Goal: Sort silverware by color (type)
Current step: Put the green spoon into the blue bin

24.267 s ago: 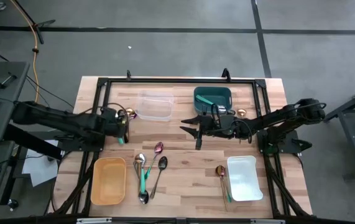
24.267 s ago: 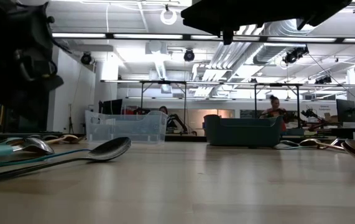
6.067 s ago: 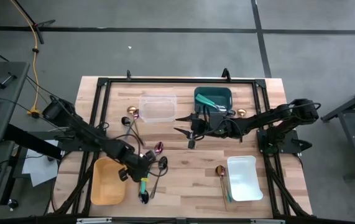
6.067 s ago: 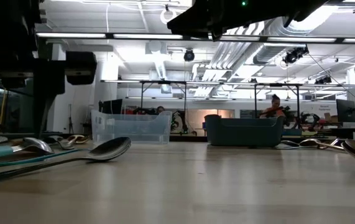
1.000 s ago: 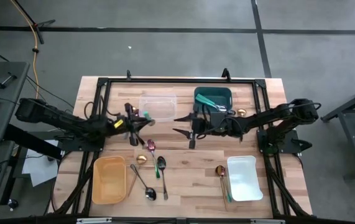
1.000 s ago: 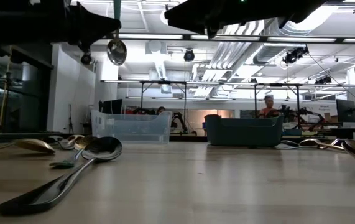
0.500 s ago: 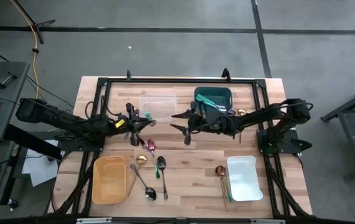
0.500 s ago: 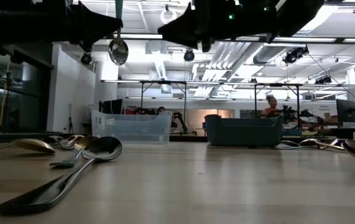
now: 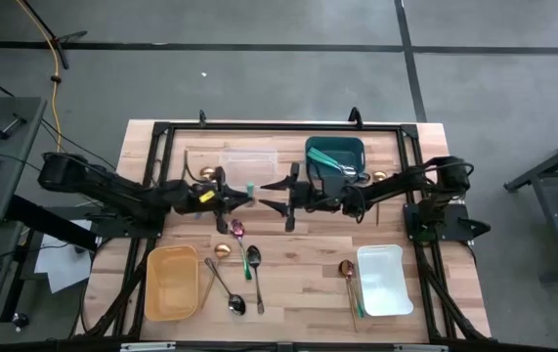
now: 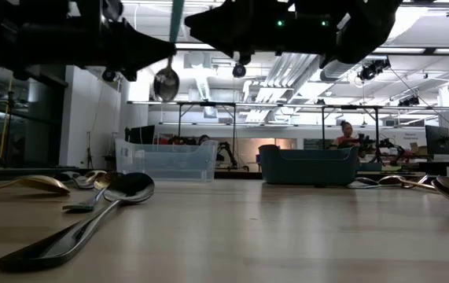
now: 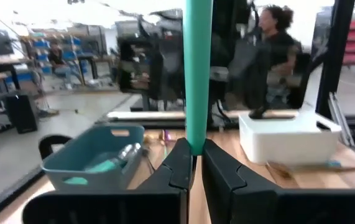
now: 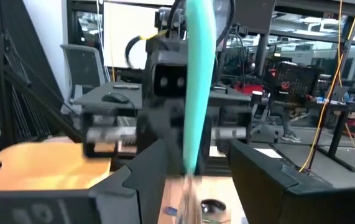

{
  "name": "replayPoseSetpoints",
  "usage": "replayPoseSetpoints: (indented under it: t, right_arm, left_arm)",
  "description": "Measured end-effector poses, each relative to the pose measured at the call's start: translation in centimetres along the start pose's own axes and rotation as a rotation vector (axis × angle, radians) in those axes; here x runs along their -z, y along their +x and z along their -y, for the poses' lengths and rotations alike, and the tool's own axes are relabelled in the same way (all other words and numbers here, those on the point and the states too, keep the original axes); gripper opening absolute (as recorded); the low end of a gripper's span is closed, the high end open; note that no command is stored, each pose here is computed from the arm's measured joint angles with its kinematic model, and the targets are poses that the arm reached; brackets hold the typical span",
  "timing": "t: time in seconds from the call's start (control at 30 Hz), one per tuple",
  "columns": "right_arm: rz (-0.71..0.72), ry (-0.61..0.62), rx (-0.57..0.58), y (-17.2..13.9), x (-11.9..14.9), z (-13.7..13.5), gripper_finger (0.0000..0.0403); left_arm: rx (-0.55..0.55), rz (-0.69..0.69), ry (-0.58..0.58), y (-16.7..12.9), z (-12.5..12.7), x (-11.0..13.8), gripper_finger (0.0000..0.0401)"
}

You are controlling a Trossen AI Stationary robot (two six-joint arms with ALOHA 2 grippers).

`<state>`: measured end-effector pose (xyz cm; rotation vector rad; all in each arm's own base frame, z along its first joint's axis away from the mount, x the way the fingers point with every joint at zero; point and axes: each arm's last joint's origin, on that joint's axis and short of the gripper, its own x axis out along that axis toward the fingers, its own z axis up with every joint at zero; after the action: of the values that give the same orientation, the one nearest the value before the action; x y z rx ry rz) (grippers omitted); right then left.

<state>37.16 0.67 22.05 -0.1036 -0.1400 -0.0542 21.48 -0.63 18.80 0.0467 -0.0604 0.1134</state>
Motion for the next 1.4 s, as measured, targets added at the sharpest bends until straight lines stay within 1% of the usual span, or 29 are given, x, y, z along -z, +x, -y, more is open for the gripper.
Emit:
replayPoseSetpoints:
  t: [0.17, 0.3, 0.6, 0.67, 0.73, 0.9, 1.0, 1.23, 1.4]
  right_arm:
    - [-0.011, 0.025, 0.004, 0.5, 0.0, 0.1, 0.0170]
    - [-0.016, 0.042, 0.010, 0.5, 0.0, 0.1, 0.0170]
    - [-0.050, 0.039, 0.007, 0.5, 0.3, 0.1, 0.0167]
    - [-0.048, 0.046, 0.008, 0.5, 0.3, 0.1, 0.0155]
    - [-0.047, 0.047, 0.008, 0.5, 0.3, 0.1, 0.0131]
    - [-0.047, 0.049, 0.002, 0.5, 0.3, 0.1, 0.0037]
    - [-0.047, 0.056, 0.002, 0.5, 0.3, 0.1, 0.0033]
    - [-0.053, 0.064, 0.009, 0.5, 0.4, 0.1, 0.0035]
    - [-0.056, 0.056, 0.012, 0.5, 0.4, 0.1, 0.0035]
  left_arm:
    - [0.002, -0.047, 0.008, 1.7, 0.3, 0.7, 0.0011]
    - [0.027, -0.046, 0.017, 2.5, 0.5, 0.6, 0.0011]
    - [0.029, -0.039, 0.017, 2.8, 0.6, 0.4, 0.0011]
    - [0.028, -0.041, 0.019, 2.8, 0.6, 0.4, 0.0011]
    - [0.025, -0.042, 0.018, 2.8, 0.6, 0.4, 0.0011]
    - [0.023, -0.047, 0.018, 2.8, 0.5, 0.5, 0.0011]
    - [0.023, -0.047, 0.018, 2.8, 0.5, 0.5, 0.0012]
    - [0.024, -0.048, 0.018, 2.8, 0.5, 0.5, 0.0071]
    - [0.026, -0.049, 0.013, 2.8, 0.6, 0.5, 0.0099]
